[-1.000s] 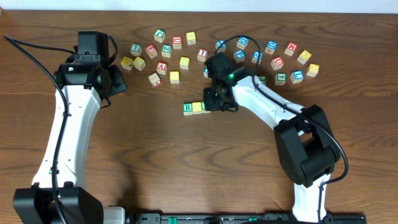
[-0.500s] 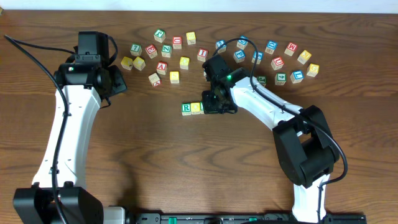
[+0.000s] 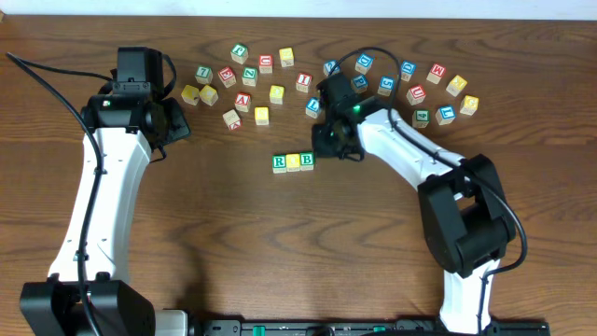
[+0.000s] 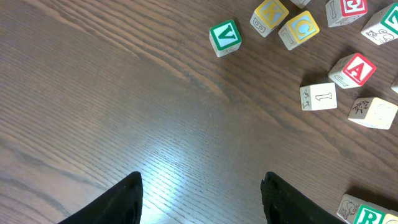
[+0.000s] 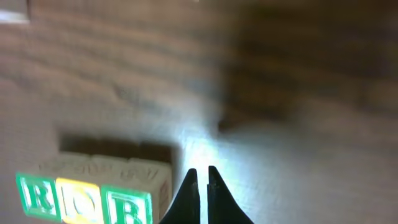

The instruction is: Spell out ROBOT

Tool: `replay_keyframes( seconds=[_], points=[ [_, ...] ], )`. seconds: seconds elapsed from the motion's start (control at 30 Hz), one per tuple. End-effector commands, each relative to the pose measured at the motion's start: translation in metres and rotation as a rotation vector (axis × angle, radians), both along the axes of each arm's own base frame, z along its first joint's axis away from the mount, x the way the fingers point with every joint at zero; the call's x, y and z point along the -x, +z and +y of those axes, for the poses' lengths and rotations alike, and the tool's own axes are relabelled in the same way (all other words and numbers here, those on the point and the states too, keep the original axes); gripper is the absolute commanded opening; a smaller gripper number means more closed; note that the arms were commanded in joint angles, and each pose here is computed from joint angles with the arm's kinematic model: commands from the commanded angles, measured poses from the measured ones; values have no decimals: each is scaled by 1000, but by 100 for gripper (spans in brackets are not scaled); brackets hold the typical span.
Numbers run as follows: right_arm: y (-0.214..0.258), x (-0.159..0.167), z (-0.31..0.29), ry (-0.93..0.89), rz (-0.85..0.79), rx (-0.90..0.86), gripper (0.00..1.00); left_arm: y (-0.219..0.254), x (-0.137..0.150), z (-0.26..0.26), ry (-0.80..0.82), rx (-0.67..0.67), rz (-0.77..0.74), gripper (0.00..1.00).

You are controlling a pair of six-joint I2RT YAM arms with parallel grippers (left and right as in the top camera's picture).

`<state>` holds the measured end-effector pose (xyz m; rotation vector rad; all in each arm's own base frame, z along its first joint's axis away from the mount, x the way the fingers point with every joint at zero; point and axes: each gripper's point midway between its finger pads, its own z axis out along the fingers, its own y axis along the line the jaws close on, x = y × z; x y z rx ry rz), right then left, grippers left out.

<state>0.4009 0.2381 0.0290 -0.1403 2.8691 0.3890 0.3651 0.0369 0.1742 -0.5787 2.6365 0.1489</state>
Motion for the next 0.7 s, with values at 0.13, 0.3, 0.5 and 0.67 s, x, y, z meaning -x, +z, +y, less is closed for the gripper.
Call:
replay_keyframes(
  seconds=[0.13, 0.3, 0.5, 0.67],
  points=[
    [5, -10, 16, 27, -56, -20, 1, 2, -3, 4, -1, -20, 0, 60],
    [-13, -1, 24, 47, -10, -18, 1, 2, -3, 4, -1, -20, 0, 60],
    [-15, 0, 27, 58, -7, -31, 1, 2, -3, 4, -1, -20, 0, 60],
    [-15, 3, 29, 64, 9, -43, 1, 2, -3, 4, -1, -20, 0, 60]
  ],
)
